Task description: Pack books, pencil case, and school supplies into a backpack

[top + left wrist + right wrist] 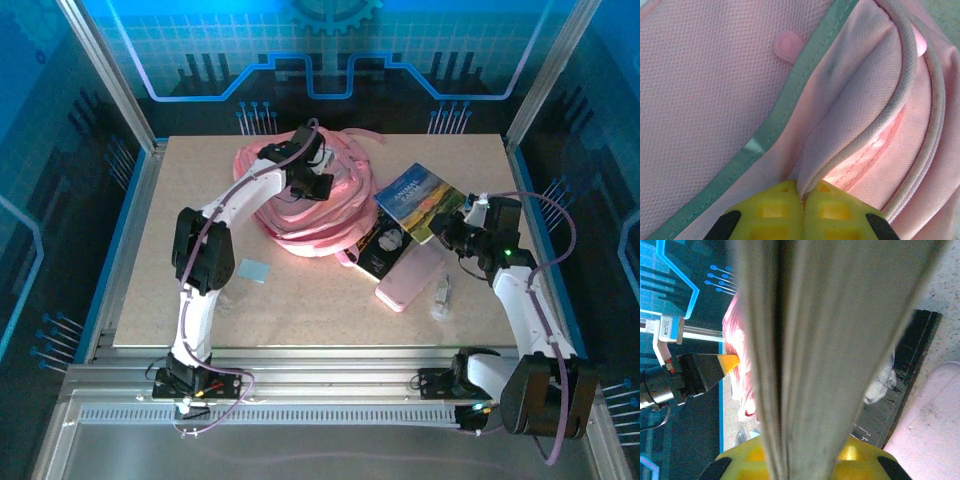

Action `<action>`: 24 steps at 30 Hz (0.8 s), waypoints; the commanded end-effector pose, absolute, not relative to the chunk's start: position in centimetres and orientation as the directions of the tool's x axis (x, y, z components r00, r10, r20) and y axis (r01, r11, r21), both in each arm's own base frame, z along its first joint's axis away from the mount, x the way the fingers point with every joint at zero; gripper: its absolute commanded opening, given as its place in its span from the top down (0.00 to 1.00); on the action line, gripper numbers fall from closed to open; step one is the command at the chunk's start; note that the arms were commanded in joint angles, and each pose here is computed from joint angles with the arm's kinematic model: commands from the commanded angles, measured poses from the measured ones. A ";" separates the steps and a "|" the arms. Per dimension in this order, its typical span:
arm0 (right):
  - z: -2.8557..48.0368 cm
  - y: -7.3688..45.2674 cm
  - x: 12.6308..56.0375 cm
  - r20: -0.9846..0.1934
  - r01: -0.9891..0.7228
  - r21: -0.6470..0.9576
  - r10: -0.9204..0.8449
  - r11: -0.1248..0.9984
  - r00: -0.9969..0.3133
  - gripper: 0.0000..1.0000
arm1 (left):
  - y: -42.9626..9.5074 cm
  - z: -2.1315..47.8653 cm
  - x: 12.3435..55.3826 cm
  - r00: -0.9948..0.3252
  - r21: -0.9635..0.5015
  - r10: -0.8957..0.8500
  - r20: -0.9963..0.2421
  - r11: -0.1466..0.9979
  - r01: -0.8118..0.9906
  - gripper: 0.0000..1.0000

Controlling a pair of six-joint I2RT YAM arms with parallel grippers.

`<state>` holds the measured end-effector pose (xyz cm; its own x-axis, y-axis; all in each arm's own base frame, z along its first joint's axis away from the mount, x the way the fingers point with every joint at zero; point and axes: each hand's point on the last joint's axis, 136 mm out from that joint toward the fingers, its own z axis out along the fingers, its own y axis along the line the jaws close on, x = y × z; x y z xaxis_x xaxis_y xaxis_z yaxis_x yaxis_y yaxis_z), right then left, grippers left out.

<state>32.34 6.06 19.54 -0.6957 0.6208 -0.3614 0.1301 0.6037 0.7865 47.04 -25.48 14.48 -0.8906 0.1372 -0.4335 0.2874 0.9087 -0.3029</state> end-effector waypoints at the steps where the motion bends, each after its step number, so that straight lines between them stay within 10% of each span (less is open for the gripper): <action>1: 23.2 5.6 32.6 -0.457 0.036 0.773 0.597 0.633 -0.659 1.00 | -25.0 22.1 48.6 -0.855 -0.451 -0.010 -0.518 0.853 0.264 1.00; 24: 22.7 25.0 39.2 -0.372 -0.178 0.897 0.476 0.404 -0.797 1.00 | -24.3 28.3 49.3 -0.821 -0.506 -0.055 -0.569 0.810 0.296 1.00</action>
